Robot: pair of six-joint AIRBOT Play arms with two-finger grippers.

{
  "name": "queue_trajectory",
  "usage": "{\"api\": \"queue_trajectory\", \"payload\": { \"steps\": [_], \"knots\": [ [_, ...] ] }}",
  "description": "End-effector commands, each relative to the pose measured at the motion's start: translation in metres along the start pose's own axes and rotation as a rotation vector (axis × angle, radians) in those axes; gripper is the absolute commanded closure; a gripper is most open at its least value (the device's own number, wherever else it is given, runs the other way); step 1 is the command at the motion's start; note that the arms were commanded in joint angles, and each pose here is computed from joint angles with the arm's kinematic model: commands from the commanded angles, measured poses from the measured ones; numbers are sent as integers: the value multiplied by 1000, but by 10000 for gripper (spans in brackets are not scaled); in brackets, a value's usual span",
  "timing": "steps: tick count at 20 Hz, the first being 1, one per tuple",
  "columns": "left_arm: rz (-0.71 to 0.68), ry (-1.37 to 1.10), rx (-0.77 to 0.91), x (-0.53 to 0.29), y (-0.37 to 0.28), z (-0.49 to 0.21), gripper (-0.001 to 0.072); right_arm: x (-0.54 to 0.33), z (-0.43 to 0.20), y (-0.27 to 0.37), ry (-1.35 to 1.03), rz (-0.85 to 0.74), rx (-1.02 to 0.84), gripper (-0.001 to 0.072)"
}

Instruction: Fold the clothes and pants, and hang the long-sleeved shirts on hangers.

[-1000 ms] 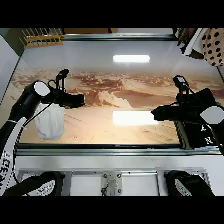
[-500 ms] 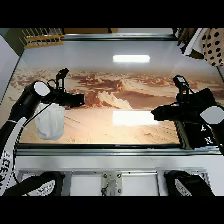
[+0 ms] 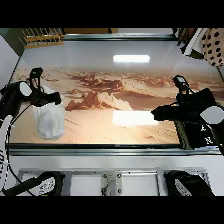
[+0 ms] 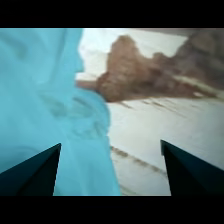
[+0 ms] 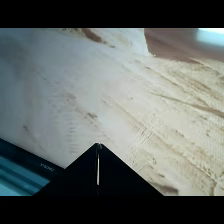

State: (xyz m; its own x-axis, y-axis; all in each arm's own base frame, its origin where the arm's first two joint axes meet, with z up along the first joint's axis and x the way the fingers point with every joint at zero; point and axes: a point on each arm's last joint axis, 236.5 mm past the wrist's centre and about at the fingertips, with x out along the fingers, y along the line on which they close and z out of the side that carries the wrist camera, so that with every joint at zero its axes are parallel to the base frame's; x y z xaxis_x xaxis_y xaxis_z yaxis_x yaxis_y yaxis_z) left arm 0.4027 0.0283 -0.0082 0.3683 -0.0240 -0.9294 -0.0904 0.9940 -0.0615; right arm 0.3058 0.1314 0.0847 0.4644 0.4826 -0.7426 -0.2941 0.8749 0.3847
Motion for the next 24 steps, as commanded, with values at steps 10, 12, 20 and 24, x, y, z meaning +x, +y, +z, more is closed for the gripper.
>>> {"api": "queue_trajectory", "payload": {
  "steps": [10, 12, 20, 24],
  "knots": [
    [114, 189, -188, 65, 60, -59, 698, 0, 0, 1, 0, 1, -1, 695],
    [73, 92, -178, 39, 41, -34, 698, 0, 0, 1, -1, 2, 4, 695],
    [-407, -396, 237, -201, -199, 40, 698, -21, 40, -11, -125, -58, -116, 698],
    [-650, -556, 446, -310, -292, -6, 697, -87, 96, -44, -319, -228, -110, 698]
  ]
}}
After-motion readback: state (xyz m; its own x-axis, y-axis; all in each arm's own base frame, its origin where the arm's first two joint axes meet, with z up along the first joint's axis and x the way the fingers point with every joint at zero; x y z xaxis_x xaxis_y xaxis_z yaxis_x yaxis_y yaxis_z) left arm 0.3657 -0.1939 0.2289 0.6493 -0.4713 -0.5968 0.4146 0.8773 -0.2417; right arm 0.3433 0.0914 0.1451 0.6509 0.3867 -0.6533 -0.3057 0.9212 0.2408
